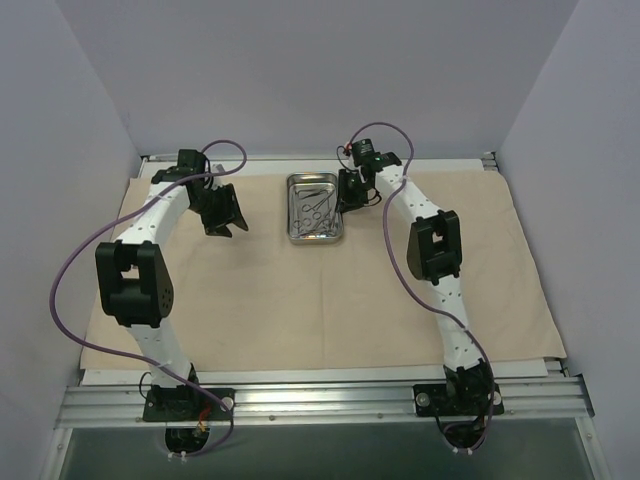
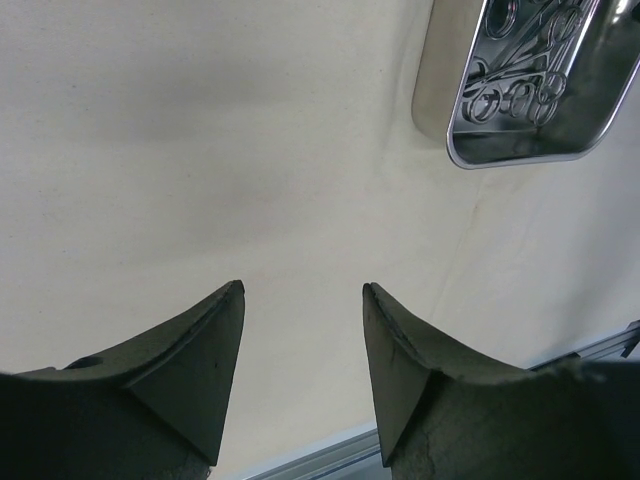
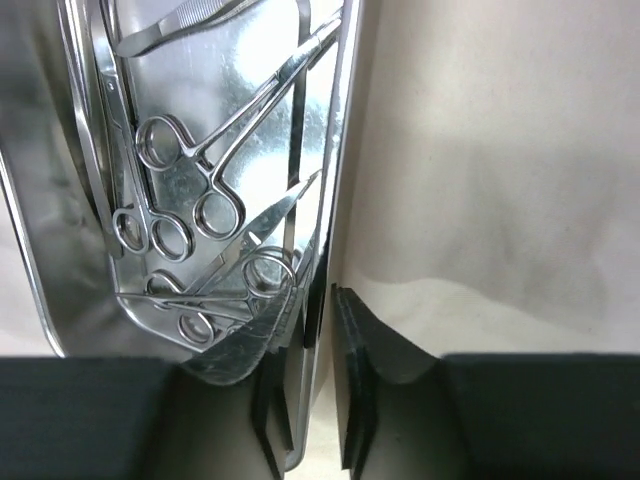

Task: Open and lay out the surgical kit
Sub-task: Pick up the container from the surgical kit.

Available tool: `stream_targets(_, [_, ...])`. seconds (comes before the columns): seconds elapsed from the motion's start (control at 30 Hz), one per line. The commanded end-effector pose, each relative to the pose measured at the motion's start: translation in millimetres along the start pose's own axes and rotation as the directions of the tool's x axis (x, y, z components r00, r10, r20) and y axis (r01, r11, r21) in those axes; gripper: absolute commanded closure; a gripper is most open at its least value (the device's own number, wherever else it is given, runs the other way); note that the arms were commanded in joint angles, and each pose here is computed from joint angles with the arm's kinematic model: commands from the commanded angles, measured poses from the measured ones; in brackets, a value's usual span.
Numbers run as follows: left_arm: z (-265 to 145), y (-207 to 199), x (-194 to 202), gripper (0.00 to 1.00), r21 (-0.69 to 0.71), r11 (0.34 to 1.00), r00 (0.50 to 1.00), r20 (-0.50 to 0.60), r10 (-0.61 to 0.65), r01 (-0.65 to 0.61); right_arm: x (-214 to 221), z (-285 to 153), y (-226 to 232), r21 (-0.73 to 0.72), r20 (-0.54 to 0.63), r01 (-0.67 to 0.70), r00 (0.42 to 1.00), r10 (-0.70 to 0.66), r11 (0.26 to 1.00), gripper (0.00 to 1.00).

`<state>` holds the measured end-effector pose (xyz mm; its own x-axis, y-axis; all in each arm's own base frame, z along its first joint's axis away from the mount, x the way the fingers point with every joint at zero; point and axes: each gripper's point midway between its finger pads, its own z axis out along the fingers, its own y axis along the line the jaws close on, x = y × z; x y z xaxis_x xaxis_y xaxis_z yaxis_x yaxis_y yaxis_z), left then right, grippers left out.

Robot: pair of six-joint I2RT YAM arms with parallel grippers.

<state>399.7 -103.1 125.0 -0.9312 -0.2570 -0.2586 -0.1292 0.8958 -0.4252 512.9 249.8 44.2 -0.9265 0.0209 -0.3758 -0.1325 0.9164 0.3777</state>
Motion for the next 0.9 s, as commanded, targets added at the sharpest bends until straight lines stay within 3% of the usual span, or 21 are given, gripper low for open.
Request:
stream_targets(0.0, [-12.3, -11.2, -12.0, 0.41, 0.045, 0.998, 0.997, 0.059, 0.042, -0.045, 4.9, 0.3, -7.8, 0.048, -0.030, 0.066, 0.997, -0.065, 0.997, 0.83])
stream_targets(0.1, [-13.1, -11.4, -11.4, 0.41, 0.048, 0.998, 0.998, 0.056, 0.042, -0.045, 5.0, 1.9, -12.1, 0.054, -0.034, 0.087, 0.996, -0.085, 0.995, 1.00])
stream_targets(0.33, [-16.7, -9.5, -14.0, 0.41, 0.043, 0.998, 0.998, 0.061, 0.036, -0.038, -27.3, -24.1, 17.6, -0.019, 0.092, 0.108, 0.990, -0.106, 0.994, 1.00])
stream_targets(0.5, [-24.6, -9.8, -17.0, 0.39, 0.056, 0.998, 0.998, 0.069, 0.003, -0.007, -46.8, -56.3, 53.6, -0.089, 0.185, 0.195, 0.967, -0.176, 0.977, 1.00])
stream_targets(0.87, [-52.2, 37.5, -38.3, 0.36, 0.031, 0.988, 0.975, 0.157, -0.155, 0.152, -18.4, -81.0, 142.4, -0.240, 0.228, 0.412, 0.904, -0.361, 0.879, 1.00])
